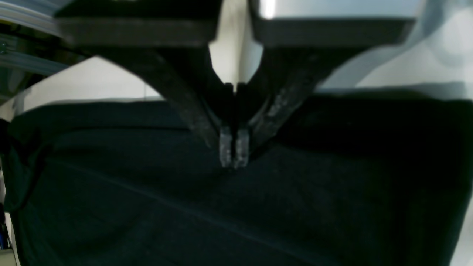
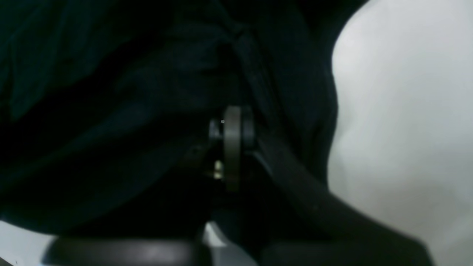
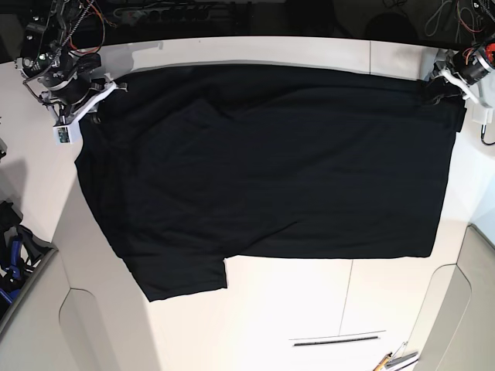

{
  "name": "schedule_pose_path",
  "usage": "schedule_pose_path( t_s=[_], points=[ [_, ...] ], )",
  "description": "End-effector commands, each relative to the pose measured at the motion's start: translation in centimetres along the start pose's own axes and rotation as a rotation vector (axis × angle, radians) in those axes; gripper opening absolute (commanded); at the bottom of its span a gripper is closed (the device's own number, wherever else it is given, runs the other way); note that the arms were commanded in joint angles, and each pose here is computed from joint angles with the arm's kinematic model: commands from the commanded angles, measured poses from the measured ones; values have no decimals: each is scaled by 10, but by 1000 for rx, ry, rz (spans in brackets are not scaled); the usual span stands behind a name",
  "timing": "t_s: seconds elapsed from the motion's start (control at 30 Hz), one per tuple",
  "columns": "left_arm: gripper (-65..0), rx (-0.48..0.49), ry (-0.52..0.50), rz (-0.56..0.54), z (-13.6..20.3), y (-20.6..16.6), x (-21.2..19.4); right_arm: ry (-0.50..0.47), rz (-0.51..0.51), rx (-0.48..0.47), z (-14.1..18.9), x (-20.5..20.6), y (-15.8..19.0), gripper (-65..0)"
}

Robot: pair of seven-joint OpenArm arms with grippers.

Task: Fold the T-shirt properly
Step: 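Pull both held corners further toward the robot, sliding the shirt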

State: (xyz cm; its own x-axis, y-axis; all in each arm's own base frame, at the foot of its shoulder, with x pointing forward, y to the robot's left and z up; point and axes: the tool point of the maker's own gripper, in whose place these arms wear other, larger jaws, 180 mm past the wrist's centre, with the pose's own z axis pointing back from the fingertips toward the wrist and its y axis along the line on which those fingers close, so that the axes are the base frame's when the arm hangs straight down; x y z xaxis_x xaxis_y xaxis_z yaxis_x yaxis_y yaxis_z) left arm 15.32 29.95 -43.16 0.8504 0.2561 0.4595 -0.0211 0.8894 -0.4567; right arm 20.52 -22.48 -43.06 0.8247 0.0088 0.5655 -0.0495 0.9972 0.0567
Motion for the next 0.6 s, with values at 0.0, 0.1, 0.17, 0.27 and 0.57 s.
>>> schedule_pose_path(
  t_s=[0.0,0.1,0.17,0.27,0.57],
  points=[
    [-650,82,160,-20,7,17,-34,45,23,-37,3,-8,-10,-650],
    [-650,67,189,4,9,14,-44,45,34,-44,4,-6,-14,-650],
    [-650,39,198,32,8,8,-49,44,46,-53,5,-5,-19,-650],
    [-650,-23,230,83,6,-7,-59,40,60,-63,7,-1,-25,-650],
    [-650,-61,157,150,13,-10,-47,-6,35,-19,10,11,-16,-650]
  ],
)
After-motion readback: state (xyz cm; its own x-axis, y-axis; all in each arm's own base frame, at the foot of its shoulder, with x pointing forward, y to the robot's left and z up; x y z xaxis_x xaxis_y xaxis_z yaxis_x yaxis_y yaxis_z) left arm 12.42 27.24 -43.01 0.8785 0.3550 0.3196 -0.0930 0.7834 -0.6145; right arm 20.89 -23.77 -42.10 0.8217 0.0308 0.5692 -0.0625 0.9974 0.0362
